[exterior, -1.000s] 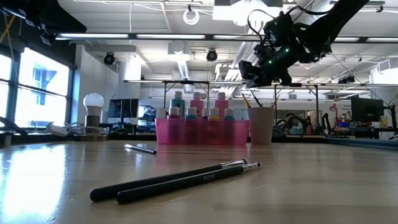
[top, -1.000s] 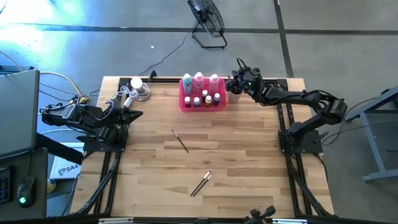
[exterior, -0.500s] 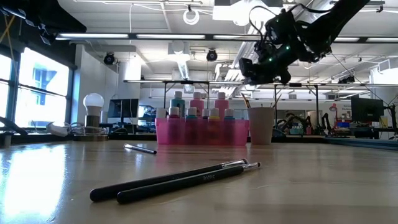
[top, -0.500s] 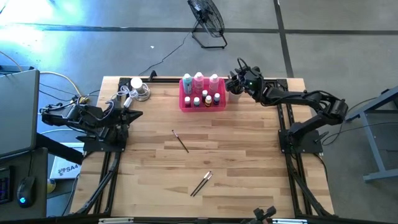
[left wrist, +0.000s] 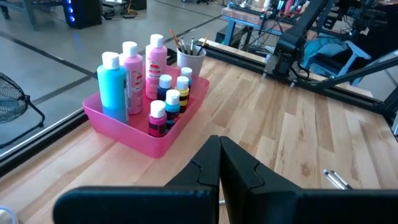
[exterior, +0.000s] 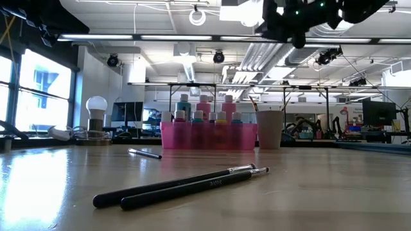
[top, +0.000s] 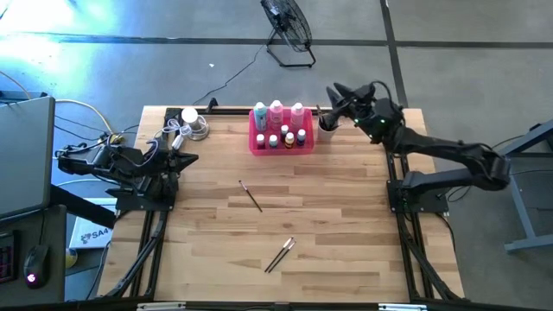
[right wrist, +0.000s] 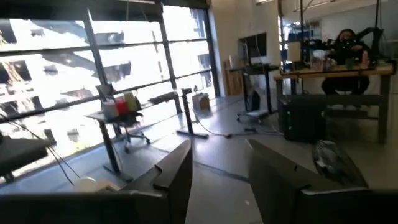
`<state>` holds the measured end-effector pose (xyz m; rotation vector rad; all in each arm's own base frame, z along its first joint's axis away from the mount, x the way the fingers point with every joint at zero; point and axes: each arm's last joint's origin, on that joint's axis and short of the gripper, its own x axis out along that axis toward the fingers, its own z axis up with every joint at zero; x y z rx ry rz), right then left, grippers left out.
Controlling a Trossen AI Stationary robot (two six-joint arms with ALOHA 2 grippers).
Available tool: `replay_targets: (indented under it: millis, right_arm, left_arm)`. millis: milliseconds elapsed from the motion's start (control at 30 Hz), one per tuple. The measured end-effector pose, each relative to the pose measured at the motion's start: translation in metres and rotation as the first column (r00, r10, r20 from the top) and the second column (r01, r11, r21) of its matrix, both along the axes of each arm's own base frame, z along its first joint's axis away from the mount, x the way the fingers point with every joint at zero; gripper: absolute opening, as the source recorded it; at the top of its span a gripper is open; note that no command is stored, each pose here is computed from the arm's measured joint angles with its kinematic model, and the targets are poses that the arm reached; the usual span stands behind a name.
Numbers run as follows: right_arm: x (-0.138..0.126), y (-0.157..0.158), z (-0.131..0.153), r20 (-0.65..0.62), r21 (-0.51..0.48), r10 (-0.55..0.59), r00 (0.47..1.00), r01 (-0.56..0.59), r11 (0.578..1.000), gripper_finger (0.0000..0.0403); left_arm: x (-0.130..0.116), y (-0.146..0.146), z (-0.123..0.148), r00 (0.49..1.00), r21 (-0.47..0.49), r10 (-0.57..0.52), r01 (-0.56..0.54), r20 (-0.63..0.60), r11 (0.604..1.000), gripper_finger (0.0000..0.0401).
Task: Pick & Place Paint Supplies
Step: Put the silver paintbrush into the white cup
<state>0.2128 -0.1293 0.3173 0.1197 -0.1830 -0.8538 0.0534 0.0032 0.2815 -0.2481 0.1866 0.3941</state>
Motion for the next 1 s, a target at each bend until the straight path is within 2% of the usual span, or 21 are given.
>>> replay_targets:
  millis: [100,233,367,533,633,867,1000]
  right_arm:
    - [0.0,0.007,0.008,0.079,-0.014,0.029,0.996,-0.028,1.0,0.014]
    - [0.003,0.013,0.01,0.156,0.019,0.065,0.986,-0.068,0.997,0.014]
    - [0.007,0.02,0.009,0.17,0.039,0.105,0.98,-0.113,0.993,0.014]
    - [0.011,0.029,0.009,0.17,0.041,0.135,0.976,-0.144,0.989,0.014]
    - [0.015,0.031,0.006,0.177,0.069,0.146,0.973,-0.161,0.985,0.014]
    - [0.026,0.044,-0.002,0.261,0.198,0.207,0.943,-0.262,0.945,0.014]
    - [0.035,0.06,-0.007,0.26,0.225,0.269,0.928,-0.329,0.917,0.014]
  left_arm:
    - [0.0,0.0,0.0,1.0,0.003,0.008,-0.008,0.0,1.0,0.0]
    - [0.0,0.001,0.0,1.0,0.019,0.021,-0.021,-0.004,1.0,0.0]
    - [-0.001,0.002,0.0,0.998,0.046,0.055,-0.055,-0.007,0.997,0.0]
    - [-0.002,0.005,0.001,0.985,0.08,0.173,-0.173,0.005,0.982,0.0]
    - [-0.003,0.006,0.001,0.979,0.089,0.205,-0.205,0.008,0.975,0.0]
    - [-0.002,0.004,0.001,0.989,0.073,0.147,-0.147,0.002,0.986,0.0]
    - [-0.001,0.003,0.0,0.995,0.052,0.099,-0.099,-0.001,0.994,0.0]
